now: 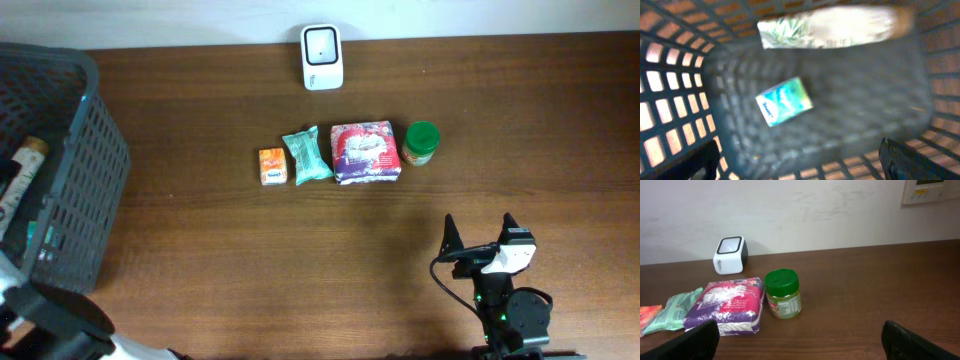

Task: Scan the item barcode
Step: 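Grasp the small teal tissue pack in the basket and place it on table, then grasp the white bamboo-print tube in the basket with the left gripper, then lay the white tube on the table left of the small packs, then retract the left gripper and move the right gripper toward the jar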

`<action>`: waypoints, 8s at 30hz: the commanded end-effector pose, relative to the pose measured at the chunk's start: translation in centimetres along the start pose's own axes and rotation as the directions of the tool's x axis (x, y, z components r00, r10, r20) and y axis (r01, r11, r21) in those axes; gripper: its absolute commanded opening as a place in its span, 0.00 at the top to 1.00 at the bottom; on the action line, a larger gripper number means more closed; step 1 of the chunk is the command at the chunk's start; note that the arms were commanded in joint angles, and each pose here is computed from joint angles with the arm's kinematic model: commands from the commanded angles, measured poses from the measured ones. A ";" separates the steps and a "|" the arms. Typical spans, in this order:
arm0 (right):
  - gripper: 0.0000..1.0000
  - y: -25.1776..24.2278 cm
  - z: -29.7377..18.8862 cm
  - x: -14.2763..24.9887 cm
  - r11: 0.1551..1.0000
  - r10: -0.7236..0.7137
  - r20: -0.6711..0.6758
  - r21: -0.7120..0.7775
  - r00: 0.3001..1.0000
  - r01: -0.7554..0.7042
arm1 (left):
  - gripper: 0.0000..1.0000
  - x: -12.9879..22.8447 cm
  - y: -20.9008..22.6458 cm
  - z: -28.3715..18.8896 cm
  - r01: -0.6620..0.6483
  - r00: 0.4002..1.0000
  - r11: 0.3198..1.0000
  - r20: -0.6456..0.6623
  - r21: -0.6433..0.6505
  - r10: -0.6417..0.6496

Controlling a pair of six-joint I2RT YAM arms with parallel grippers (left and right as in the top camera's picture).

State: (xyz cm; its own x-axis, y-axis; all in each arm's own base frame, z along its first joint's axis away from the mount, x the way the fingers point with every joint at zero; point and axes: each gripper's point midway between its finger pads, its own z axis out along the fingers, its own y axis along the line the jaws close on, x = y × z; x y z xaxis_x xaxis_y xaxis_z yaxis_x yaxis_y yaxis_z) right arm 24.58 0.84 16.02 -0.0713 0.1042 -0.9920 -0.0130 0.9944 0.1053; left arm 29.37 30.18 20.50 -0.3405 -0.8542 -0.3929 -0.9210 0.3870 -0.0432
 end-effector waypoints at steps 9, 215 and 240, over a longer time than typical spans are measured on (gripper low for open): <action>0.01 -0.1 0.0 0.4 1.000 0.002 -0.005 0.008 1.000 -0.002 | 0.16 3.1 2.4 11.6 -0.093 0.982 0.962 -0.180 -0.255 0.047; 0.01 -0.1 0.0 0.4 1.000 0.002 -0.005 0.008 1.000 -0.002 | 0.83 31.8 -27.9 3.6 -0.856 0.489 0.459 0.085 0.239 0.868; 0.01 -1.2 0.0 0.1 0.997 -0.042 0.007 0.069 0.999 0.042 | 0.01 19.8 -14.1 -17.8 -0.644 0.762 0.713 0.159 0.277 0.627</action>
State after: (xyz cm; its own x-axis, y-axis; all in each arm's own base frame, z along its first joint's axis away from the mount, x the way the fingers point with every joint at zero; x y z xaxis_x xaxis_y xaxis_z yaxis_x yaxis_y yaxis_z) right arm 24.59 0.69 16.05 -0.0692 0.0985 -0.9927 -0.0052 0.9951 0.0991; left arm 33.20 1.45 29.46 -0.8088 -0.3363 -0.4824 -0.3673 0.9295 -0.0322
